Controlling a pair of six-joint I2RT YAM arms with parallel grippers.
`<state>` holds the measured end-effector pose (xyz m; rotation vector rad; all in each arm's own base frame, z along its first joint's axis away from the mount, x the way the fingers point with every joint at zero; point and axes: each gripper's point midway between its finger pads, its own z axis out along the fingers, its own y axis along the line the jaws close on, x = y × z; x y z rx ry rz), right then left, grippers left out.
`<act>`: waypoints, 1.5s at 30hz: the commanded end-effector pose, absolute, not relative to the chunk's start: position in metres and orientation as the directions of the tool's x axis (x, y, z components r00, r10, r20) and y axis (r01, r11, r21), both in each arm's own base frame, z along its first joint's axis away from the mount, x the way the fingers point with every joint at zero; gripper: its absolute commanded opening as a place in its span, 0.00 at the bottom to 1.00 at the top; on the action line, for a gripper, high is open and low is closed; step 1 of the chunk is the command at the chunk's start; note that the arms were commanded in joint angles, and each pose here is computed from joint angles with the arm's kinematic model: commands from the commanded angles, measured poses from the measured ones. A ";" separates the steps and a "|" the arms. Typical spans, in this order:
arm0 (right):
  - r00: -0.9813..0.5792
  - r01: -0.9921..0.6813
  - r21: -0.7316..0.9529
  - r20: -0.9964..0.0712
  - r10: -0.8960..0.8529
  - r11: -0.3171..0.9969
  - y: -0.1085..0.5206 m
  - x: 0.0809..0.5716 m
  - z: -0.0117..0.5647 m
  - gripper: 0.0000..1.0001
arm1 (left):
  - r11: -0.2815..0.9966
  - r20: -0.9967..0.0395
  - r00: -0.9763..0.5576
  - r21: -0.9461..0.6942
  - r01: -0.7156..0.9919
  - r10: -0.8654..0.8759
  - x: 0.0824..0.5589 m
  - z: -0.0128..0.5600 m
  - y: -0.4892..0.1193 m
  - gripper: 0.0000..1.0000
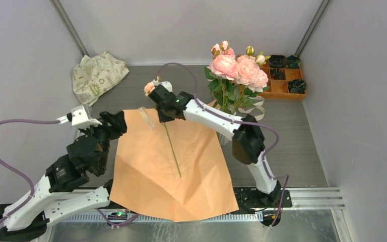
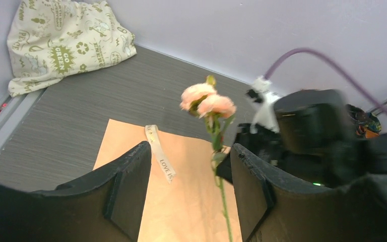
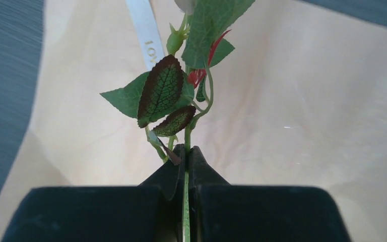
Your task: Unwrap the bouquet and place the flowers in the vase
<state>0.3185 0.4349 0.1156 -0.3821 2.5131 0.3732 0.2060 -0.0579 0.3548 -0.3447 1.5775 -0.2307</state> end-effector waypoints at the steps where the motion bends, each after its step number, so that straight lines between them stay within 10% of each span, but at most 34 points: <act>1: -0.662 -0.408 0.214 -0.739 -0.126 0.888 0.429 0.313 0.223 0.01 | 0.909 -0.917 0.044 -0.399 -0.122 -0.397 0.203 0.364 -0.041 0.60; 19: -0.079 -0.463 0.001 -0.996 -0.040 0.886 0.332 0.235 0.457 0.01 | 0.915 -0.922 0.040 -0.386 -0.116 -0.384 0.208 0.367 -0.050 0.60; 45: 0.371 -0.404 0.095 -0.892 0.258 0.910 0.171 0.191 0.570 0.01 | 0.936 -0.941 -0.004 -0.338 -0.095 -0.340 0.222 0.361 -0.082 0.60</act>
